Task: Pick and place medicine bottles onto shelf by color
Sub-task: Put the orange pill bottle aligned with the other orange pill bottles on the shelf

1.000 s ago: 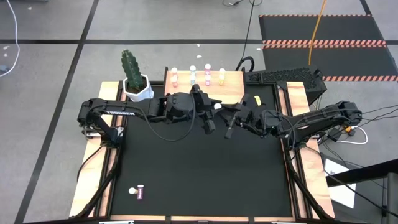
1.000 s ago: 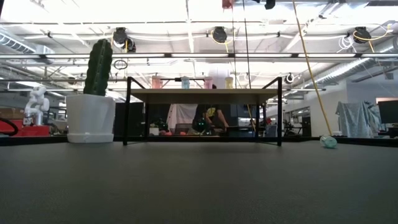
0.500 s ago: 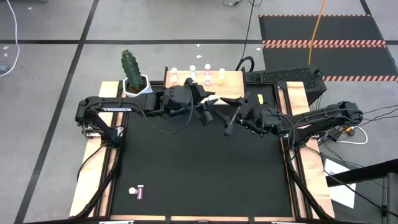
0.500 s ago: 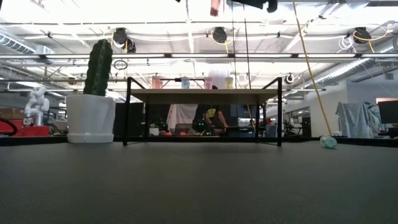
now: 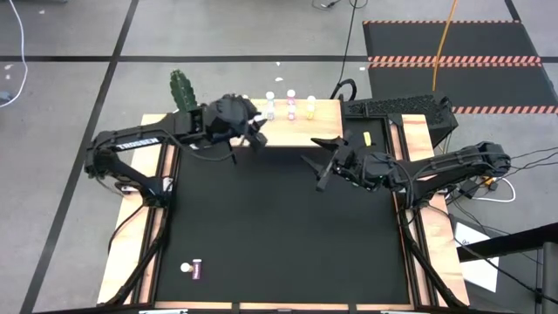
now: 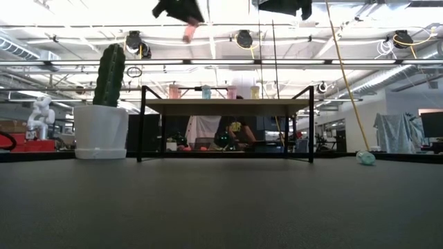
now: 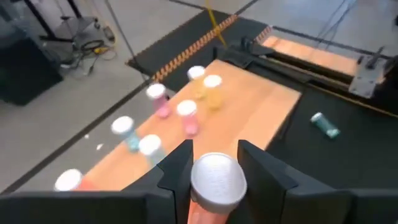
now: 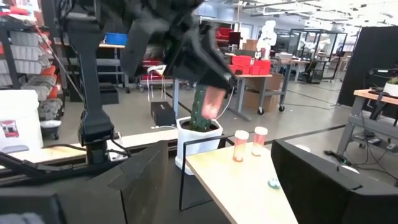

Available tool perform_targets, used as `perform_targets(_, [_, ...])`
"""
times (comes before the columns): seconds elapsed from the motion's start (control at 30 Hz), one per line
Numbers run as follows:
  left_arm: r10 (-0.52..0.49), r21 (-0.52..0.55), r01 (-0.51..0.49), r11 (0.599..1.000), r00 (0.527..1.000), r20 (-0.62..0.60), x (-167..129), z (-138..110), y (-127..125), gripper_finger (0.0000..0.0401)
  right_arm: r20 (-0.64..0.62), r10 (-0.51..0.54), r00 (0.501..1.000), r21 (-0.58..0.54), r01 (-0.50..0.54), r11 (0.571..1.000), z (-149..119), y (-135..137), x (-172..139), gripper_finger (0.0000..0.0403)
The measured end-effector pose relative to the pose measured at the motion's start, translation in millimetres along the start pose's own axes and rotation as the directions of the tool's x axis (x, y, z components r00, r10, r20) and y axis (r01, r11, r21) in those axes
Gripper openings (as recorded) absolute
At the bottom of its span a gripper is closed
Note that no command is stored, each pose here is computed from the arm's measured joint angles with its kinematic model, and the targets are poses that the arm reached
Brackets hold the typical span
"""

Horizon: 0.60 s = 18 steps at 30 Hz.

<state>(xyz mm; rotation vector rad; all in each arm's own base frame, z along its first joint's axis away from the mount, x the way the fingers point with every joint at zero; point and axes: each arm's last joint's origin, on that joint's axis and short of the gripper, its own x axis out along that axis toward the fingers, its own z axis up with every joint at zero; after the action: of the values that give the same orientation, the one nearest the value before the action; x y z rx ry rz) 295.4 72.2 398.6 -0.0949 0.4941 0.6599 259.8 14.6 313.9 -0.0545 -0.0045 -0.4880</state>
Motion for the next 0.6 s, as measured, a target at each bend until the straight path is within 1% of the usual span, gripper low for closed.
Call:
perform_targets(0.1, [0.003,-0.035,0.000,0.999,0.995,0.096,-1.0,-15.0,9.0,0.0121,-0.007,0.000,1.000,-0.003,0.000,1.000,0.0,-0.7,-0.8,0.0283])
perform_targets(0.17, [0.010,-0.039,-0.005,0.999,0.991,0.135,1.3,-34.3,14.9,0.0119,-0.005,-0.001,1.000,-0.002,0.001,1.000,0.3,-0.9,-1.0,0.0283])
perform_targets(0.23, [0.005,-0.049,0.006,0.999,0.976,0.219,3.4,-50.6,17.5,0.0118,-0.006,-0.001,1.000,-0.003,0.001,1.000,0.2,-0.9,-1.1,0.0283])
perform_targets(0.33, [0.006,-0.060,0.011,0.998,0.960,0.279,12.1,-83.2,22.8,0.0120,-0.008,-0.001,1.000,-0.004,0.001,1.000,0.0,-0.9,-1.0,0.0283])
perform_targets(0.43, [0.034,-0.094,-0.007,0.996,0.955,0.294,25.0,-112.9,30.6,0.0126,-0.009,-0.001,1.000,-0.005,0.001,1.000,-0.1,-0.9,-1.0,0.0283])
perform_targets(0.5, [0.053,-0.122,-0.016,0.992,0.951,0.306,31.2,-126.3,36.3,0.0125,-0.009,-0.001,1.000,-0.001,0.001,1.000,-0.1,-0.9,-1.0,0.0283])
perform_targets(0.6, [0.068,-0.142,-0.024,0.990,0.945,0.320,37.0,-139.6,43.5,0.0120,-0.008,-0.007,1.000,0.039,0.007,0.999,-0.1,-2.1,-0.3,0.0283])
